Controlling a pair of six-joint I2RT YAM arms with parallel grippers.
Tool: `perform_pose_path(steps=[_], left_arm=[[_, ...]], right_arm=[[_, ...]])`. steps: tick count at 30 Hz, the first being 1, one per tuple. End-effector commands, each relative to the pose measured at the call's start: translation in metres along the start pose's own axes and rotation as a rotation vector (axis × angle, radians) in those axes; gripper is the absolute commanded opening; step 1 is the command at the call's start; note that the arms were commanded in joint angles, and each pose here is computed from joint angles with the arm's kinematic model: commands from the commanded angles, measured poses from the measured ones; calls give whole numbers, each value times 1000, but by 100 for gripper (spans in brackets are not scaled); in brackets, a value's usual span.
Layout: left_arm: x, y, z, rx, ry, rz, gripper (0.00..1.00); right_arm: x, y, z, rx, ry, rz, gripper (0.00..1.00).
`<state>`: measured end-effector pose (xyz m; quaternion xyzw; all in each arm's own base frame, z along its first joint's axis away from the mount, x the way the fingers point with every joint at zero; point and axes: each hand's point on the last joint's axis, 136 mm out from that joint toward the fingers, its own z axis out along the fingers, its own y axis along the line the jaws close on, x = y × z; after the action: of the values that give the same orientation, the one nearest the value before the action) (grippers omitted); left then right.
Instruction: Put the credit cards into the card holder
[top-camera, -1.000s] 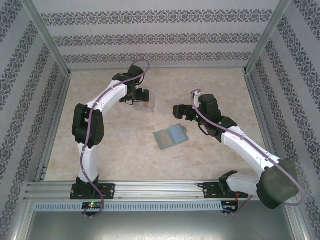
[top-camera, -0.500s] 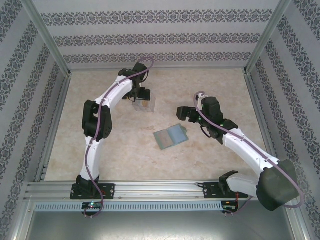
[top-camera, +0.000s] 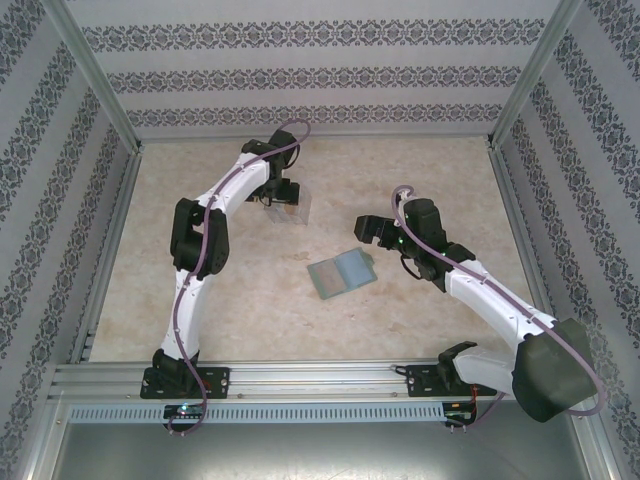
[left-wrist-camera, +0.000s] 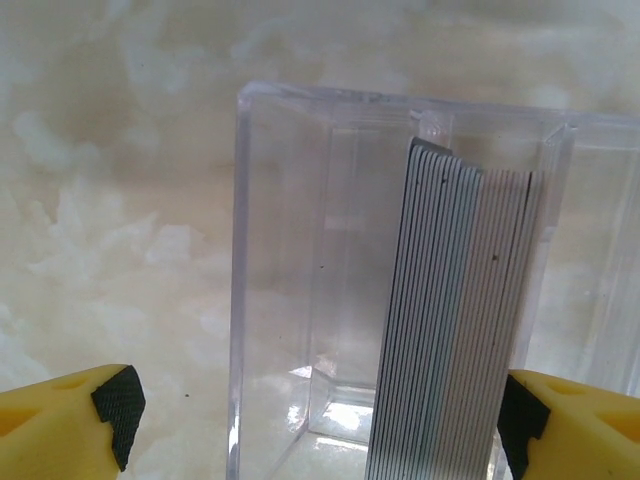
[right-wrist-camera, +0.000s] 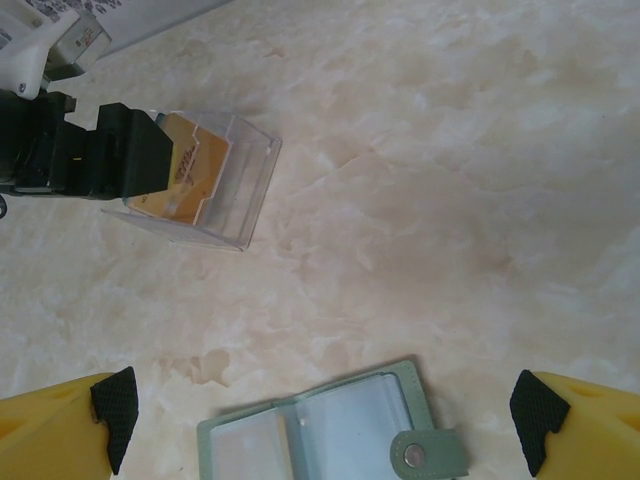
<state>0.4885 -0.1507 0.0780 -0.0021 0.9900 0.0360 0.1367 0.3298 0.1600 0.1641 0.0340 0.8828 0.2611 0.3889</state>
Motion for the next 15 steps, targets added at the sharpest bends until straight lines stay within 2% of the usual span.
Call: perform_pose_path(steps=[1,15], left_arm=[[2,15,-2,-82,12,30,92],[-11,31,-19,-168,-56,9,83]], right_arm=[[-5,-1,1,-7,-12,33,98],[-5,4,10,-42,9,49,98]])
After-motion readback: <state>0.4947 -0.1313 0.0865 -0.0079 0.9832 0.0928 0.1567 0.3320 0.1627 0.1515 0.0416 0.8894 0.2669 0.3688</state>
